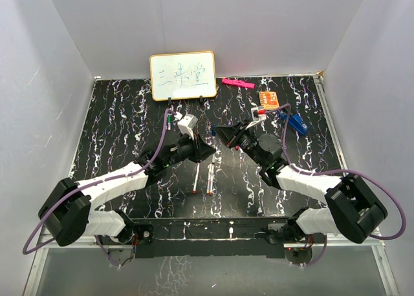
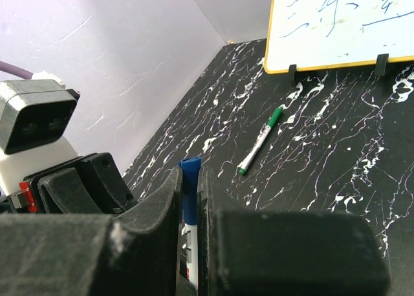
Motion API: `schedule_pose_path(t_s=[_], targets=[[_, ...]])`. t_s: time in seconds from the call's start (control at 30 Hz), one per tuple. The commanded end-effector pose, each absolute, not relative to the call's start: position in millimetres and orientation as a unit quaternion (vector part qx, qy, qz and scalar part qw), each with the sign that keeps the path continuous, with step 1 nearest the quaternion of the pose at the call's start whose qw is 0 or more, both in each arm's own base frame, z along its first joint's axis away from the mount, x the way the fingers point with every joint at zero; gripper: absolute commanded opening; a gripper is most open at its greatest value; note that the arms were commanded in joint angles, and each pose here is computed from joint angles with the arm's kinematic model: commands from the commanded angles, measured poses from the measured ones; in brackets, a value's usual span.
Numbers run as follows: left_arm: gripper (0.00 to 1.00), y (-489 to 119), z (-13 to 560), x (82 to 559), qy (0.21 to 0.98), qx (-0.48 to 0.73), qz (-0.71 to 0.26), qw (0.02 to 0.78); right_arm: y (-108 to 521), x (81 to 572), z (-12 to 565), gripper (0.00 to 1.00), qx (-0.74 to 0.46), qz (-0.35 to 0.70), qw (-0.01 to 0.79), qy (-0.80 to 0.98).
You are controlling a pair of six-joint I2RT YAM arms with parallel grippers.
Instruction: Insert the pens into the pen caps
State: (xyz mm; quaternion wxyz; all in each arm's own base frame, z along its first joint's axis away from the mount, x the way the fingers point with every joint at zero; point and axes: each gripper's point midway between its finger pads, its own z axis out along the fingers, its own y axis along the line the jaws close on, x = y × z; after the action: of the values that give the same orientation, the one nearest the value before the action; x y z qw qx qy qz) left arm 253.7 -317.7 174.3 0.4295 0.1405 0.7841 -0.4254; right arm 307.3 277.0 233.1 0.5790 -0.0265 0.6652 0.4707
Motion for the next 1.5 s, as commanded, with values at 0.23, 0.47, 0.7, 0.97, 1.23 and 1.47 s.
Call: schedule_pose_path(t_s=[0.23, 0.47, 0.7, 0.97, 1.23, 1.47], targets=[[0.0, -304, 311, 292, 0.65, 0.101, -0.454, 0.601, 299, 265, 143, 0.0, -0.109, 0.41, 0.479, 0.768], [0.0, -289, 324, 301, 0.641, 0.086, -0.44, 0.624, 303, 258, 121, 0.0, -0.134, 0.372, 0.465, 0.792], [0.0, -271, 333, 309, 0.635, 0.071, -0.426, 0.641, 307, 251, 108, 0.0, -0.145, 0.354, 0.455, 0.804], [0.0, -274, 294, 307, 0.687, 0.081, -0.41, 0.595, 308, 285, 152, 0.0, -0.099, 0.333, 0.522, 0.779], [0.0, -268, 219, 307, 0.784, 0.094, -0.339, 0.512, 290, 335, 258, 0.42, -0.052, 0.261, 0.647, 0.715], [0.0, -244, 166, 328, 0.855, 0.067, -0.221, 0.465, 246, 336, 324, 0.71, 0.01, 0.226, 0.713, 0.663]])
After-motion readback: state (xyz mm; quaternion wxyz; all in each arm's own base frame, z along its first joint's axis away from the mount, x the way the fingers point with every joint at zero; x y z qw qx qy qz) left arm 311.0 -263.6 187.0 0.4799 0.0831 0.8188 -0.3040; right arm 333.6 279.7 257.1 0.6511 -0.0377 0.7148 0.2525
